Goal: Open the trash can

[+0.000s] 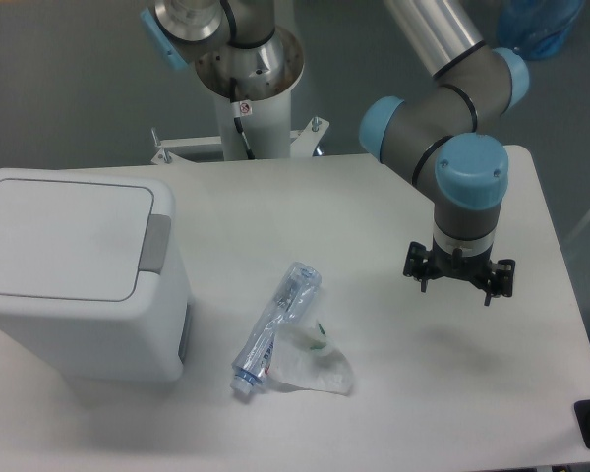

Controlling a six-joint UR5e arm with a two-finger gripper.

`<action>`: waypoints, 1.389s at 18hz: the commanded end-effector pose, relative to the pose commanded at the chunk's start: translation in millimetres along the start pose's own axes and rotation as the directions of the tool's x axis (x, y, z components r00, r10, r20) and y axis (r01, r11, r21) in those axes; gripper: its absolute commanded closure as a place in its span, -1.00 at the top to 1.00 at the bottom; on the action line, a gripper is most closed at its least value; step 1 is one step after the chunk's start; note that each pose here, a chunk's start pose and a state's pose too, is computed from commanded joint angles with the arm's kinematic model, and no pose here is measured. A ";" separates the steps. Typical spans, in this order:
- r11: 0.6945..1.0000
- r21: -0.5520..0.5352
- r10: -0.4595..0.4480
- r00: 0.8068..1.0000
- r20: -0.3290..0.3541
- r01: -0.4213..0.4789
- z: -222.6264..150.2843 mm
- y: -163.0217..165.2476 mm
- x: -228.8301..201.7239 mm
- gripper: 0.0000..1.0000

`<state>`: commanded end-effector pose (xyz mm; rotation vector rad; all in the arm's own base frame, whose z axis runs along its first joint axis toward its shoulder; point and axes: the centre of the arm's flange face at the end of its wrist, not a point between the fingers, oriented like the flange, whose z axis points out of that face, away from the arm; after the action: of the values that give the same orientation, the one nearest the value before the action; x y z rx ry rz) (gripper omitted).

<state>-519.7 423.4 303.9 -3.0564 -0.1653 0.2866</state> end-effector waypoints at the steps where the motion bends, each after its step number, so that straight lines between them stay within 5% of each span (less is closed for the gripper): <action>1: 1.000 0.018 -0.017 1.000 0.006 0.017 -13.8 1.1 4.5 1.00; 7: 0.975 0.167 -0.140 0.990 -0.032 0.144 -78.6 -10.6 46.7 1.00; 10: 0.929 0.254 -0.252 0.963 -0.092 0.268 -111.6 -21.3 56.5 1.00; 14: 0.879 0.344 -0.296 0.943 -0.152 0.331 -160.6 -39.3 85.1 1.00; 19: 0.797 0.414 -0.357 0.896 -0.264 0.440 -212.7 -51.7 113.5 1.00; 25: 0.802 0.419 -0.312 0.896 -0.315 0.426 -239.2 -82.4 183.0 1.00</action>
<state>-304.1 512.2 511.5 -2.4617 -0.5796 -0.0546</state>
